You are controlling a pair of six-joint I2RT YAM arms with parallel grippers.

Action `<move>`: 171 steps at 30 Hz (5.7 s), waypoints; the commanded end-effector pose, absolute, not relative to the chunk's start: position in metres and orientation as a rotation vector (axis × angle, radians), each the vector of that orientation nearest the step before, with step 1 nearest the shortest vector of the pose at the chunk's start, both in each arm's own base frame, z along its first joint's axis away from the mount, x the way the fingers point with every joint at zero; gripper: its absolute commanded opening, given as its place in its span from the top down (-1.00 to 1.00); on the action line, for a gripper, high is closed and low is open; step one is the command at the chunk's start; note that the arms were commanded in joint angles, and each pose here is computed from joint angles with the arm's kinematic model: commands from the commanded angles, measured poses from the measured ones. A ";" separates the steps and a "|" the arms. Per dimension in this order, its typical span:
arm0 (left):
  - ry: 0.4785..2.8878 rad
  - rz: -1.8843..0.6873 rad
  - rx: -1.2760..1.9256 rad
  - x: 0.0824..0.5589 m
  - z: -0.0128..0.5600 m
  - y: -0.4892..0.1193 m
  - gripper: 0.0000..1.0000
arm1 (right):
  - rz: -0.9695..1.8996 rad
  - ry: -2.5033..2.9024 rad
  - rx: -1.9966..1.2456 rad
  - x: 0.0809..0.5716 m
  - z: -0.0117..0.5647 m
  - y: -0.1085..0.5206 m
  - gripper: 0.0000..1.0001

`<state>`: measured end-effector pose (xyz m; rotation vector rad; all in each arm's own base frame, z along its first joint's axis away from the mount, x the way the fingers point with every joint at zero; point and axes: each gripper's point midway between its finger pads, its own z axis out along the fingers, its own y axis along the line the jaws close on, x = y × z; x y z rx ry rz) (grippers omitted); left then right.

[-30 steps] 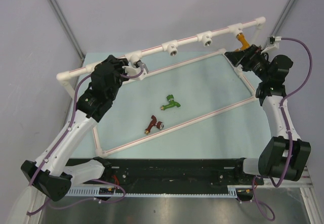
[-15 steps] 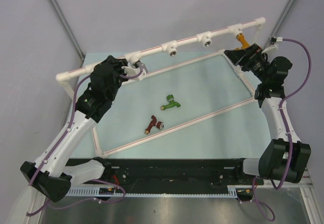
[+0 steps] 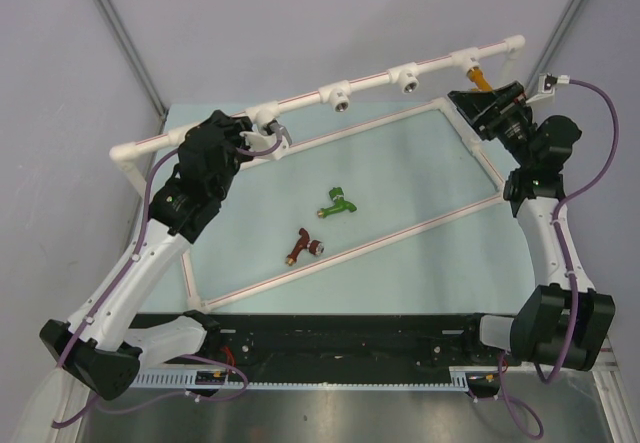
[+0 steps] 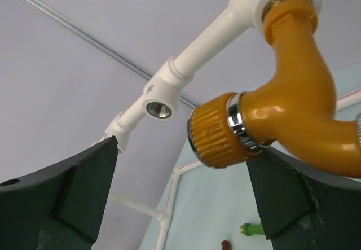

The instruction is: Install the water faucets

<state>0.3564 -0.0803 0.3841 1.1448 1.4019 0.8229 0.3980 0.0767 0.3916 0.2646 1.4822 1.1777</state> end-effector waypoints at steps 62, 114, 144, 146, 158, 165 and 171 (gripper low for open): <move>1.422 0.737 1.077 0.354 0.391 -0.086 1.00 | 0.342 1.530 0.366 0.450 0.407 -0.081 -0.91; 1.426 0.729 1.075 0.353 0.391 -0.086 1.00 | 0.277 1.448 0.069 0.357 0.444 0.013 -0.99; 1.433 0.729 1.089 0.356 0.387 -0.088 1.00 | 0.569 1.445 0.073 0.425 0.390 0.002 -0.82; 1.431 0.730 1.089 0.356 0.387 -0.087 1.00 | 0.631 1.436 0.092 0.426 0.393 0.007 -0.69; 1.435 0.732 1.097 0.357 0.385 -0.089 1.00 | 1.134 1.357 0.309 0.413 0.427 0.035 0.46; 1.436 0.729 1.093 0.357 0.385 -0.088 1.00 | 1.389 1.260 0.395 0.401 0.457 0.037 0.69; 1.432 0.729 1.088 0.355 0.387 -0.087 1.00 | 1.318 1.259 0.356 0.395 0.461 0.034 -0.36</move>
